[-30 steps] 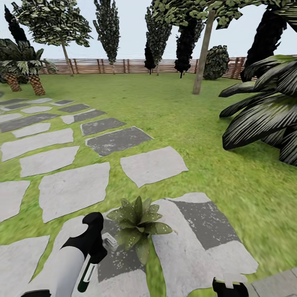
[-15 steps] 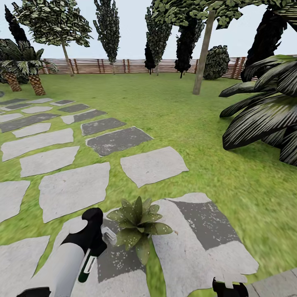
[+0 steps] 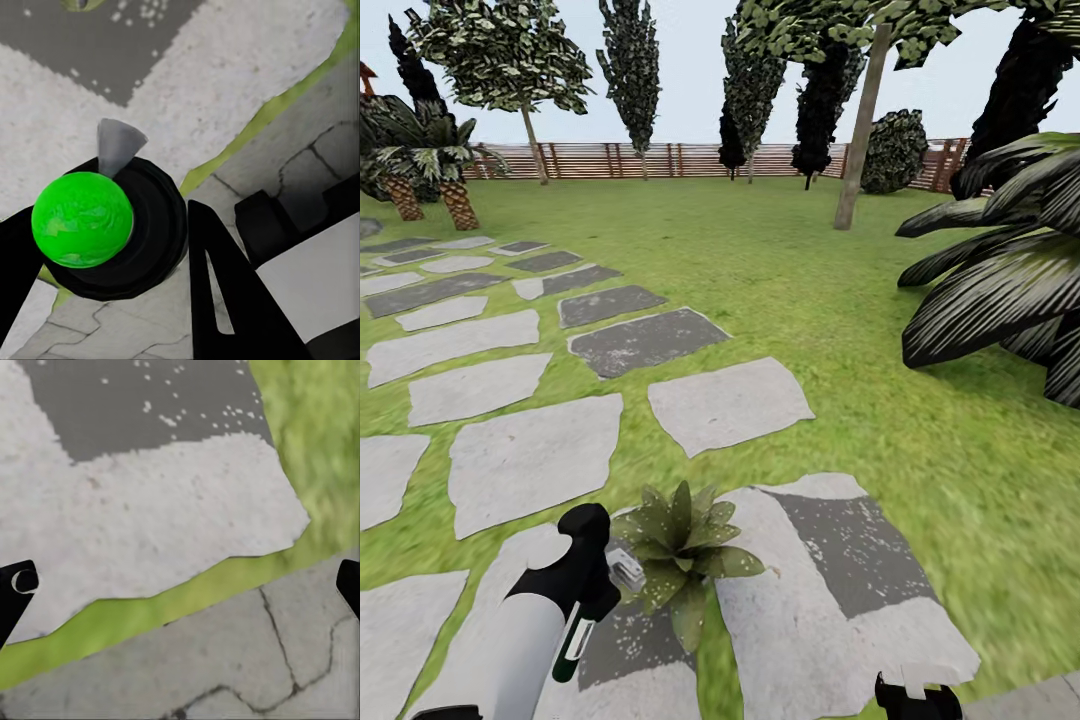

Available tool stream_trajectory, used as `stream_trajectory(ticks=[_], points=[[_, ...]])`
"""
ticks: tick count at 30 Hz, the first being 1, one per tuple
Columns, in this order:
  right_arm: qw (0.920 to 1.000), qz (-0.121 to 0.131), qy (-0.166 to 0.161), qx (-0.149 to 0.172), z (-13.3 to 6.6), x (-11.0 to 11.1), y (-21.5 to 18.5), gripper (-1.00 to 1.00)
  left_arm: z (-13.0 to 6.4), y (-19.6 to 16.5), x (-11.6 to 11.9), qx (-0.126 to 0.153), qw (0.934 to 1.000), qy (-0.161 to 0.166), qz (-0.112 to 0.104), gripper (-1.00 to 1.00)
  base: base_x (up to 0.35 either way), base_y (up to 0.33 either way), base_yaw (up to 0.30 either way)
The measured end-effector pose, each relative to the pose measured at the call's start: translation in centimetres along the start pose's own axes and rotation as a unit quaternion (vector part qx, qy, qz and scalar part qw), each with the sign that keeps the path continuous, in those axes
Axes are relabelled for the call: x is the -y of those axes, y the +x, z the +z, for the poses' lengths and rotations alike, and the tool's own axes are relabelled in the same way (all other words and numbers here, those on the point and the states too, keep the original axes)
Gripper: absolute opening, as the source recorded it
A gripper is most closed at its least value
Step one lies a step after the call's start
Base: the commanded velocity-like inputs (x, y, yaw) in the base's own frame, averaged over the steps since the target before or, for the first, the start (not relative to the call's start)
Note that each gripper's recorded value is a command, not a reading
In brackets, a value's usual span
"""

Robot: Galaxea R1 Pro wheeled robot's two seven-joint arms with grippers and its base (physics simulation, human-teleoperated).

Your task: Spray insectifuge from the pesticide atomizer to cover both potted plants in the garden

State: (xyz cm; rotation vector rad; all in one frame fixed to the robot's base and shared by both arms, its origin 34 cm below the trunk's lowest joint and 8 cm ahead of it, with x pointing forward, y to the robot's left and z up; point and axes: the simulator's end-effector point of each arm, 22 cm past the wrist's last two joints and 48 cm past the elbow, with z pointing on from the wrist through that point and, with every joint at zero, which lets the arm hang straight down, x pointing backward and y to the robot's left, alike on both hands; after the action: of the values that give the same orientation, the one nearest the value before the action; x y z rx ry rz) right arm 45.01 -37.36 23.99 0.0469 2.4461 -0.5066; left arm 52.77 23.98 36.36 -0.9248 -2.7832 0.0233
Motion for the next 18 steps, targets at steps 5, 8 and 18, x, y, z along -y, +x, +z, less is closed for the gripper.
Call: stream_trajectory(ticks=[5,8,18], points=[[1.0,0.0,0.0,0.0,0.01,0.0,0.01,1.0,0.01,-0.01,0.0,0.0,1.0,0.0,0.0,-1.0,-0.069,-0.27,0.274],[1.0,0.0,0.0,0.0,0.01,0.0,0.01,1.0,0.02,-0.01,0.0,0.0,1.0,0.0,0.0,-1.0,-0.13,-0.27,0.277],[1.0,0.0,0.0,0.0,0.01,0.0,0.02,1.0,0.07,-0.06,0.21,0.0,1.0,0.002,0.0,-1.0,-0.103,-0.27,0.277]])
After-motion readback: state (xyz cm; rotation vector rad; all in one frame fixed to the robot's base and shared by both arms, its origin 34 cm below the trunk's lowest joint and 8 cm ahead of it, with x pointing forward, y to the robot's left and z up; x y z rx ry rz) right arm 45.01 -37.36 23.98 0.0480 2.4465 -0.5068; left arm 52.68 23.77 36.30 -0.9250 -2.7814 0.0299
